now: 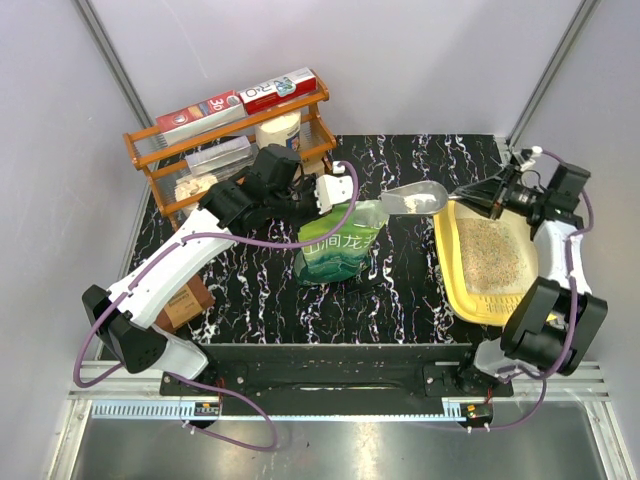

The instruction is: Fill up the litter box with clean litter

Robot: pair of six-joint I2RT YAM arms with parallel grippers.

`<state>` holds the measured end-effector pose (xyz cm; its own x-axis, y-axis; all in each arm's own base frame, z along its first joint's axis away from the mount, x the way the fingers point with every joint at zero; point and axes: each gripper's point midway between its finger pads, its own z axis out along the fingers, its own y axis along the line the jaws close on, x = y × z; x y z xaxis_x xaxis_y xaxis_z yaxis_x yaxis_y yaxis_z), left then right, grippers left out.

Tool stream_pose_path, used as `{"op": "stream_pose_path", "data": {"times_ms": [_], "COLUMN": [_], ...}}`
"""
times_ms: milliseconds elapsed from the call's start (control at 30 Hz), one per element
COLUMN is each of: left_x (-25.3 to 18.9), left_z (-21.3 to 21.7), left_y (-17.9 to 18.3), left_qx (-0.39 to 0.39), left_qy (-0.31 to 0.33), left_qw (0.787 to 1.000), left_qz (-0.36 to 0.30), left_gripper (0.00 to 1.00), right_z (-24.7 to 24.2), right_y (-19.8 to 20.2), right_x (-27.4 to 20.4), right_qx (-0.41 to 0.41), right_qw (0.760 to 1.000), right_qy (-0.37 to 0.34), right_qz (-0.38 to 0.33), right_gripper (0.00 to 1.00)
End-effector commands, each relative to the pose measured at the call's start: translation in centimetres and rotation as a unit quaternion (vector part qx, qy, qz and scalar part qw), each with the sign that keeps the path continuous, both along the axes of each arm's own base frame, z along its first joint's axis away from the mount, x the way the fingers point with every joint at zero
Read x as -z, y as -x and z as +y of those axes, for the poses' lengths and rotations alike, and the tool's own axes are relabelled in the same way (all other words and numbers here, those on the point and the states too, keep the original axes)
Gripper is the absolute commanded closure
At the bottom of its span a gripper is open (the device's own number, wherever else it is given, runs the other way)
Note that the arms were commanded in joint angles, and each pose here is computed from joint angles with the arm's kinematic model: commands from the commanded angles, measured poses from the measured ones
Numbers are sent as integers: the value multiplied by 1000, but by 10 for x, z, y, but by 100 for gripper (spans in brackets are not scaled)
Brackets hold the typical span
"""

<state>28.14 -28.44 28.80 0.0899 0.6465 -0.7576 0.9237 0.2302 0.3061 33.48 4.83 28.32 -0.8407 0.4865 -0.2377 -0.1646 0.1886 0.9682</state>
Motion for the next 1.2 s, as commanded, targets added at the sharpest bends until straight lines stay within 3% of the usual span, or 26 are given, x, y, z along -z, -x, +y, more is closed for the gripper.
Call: {"op": "stream_pose_path", "data": {"times_ms": [0,300,400,633,1000,1167], "left_x": [-52,-57,-56,-57,-50,-49], "left_z": [-16,-28,-30,-28,-25,-26], "left_y": [-8,-3,-3,-2,2,4], "left_qx": [21,48,50,48,41,42], "left_qy": [68,90,93,102,111,115], "left_qw": [995,993,993,992,991,991], "left_qz": [-63,-53,-52,-60,-54,-49], "left_gripper": [100,100,100,100,100,100], "right_z": [-37,-127,-148,-186,-227,-252], "right_y": [12,38,40,45,54,61], "right_x": [-23,-24,-15,14,30,13], "right_qx": [94,273,313,357,391,384], "right_qw": [994,956,937,881,821,762], "right_qy": [31,80,139,307,416,520], "right_qz": [-43,-68,-65,-40,-4,-24], "right_gripper": [100,100,100,100,100,100]}}
